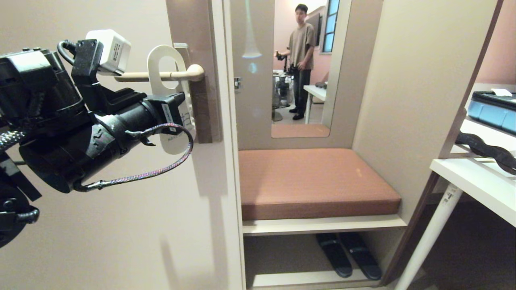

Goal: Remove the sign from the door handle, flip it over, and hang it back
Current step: Hang the sign back with the other side facing out

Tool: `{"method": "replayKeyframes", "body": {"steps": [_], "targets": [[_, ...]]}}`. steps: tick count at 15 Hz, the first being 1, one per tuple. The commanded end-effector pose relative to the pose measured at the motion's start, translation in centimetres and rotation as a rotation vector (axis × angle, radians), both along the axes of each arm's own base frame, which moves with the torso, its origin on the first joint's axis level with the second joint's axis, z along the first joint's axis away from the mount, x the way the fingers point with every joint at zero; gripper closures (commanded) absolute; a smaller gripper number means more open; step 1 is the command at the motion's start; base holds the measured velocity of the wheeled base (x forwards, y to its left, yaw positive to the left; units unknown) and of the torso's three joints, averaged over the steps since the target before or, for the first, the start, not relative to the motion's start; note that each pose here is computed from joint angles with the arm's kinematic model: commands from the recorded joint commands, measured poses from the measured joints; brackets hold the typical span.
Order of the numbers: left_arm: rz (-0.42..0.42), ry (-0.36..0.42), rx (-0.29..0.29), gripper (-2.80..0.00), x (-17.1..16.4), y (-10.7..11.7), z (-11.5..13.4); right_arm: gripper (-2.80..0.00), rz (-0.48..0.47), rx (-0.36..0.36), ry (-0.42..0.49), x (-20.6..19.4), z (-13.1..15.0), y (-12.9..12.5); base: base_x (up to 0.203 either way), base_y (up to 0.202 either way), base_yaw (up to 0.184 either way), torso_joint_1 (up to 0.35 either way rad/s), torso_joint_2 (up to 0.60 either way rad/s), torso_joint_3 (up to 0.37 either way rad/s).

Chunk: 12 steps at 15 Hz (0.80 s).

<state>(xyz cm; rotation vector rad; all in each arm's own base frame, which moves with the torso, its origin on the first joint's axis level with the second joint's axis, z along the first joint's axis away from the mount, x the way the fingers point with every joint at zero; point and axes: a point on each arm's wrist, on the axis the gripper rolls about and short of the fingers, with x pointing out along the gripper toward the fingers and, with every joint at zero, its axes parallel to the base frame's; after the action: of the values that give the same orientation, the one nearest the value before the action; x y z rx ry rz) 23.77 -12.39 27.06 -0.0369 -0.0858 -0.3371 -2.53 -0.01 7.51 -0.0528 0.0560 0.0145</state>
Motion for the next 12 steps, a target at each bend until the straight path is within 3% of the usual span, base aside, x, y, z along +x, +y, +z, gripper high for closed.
{"method": "replayKeyframes", "body": {"steps": [1,2,3,12], "targets": [[0.001,-0.003,-0.002,0.0,-0.04,0.01,0.02,0.0,0.001,-0.001,0.0,0.0,-0.01,0.0,0.0,0.0,0.0,0.0,0.0,0.0],[0.001,-0.001,0.001,0.0,-0.05,0.02,-0.06,0.0,0.001,-0.001,0.0,0.0,-0.01,0.0,0.0,0.0,0.0,0.0,0.0,0.0],[0.001,0.004,0.004,-2.8,-0.07,0.03,-0.23,0.0,0.001,-0.001,0.0,0.0,-0.01,0.0,0.0,0.0,0.0,0.0,0.0,0.0],[0.0,0.01,-0.002,-2.8,-0.41,0.21,-0.37,0.0,0.001,-0.001,0.0,0.0,-0.01,0.0,0.0,0.0,0.0,0.0,0.0,0.0]]}}
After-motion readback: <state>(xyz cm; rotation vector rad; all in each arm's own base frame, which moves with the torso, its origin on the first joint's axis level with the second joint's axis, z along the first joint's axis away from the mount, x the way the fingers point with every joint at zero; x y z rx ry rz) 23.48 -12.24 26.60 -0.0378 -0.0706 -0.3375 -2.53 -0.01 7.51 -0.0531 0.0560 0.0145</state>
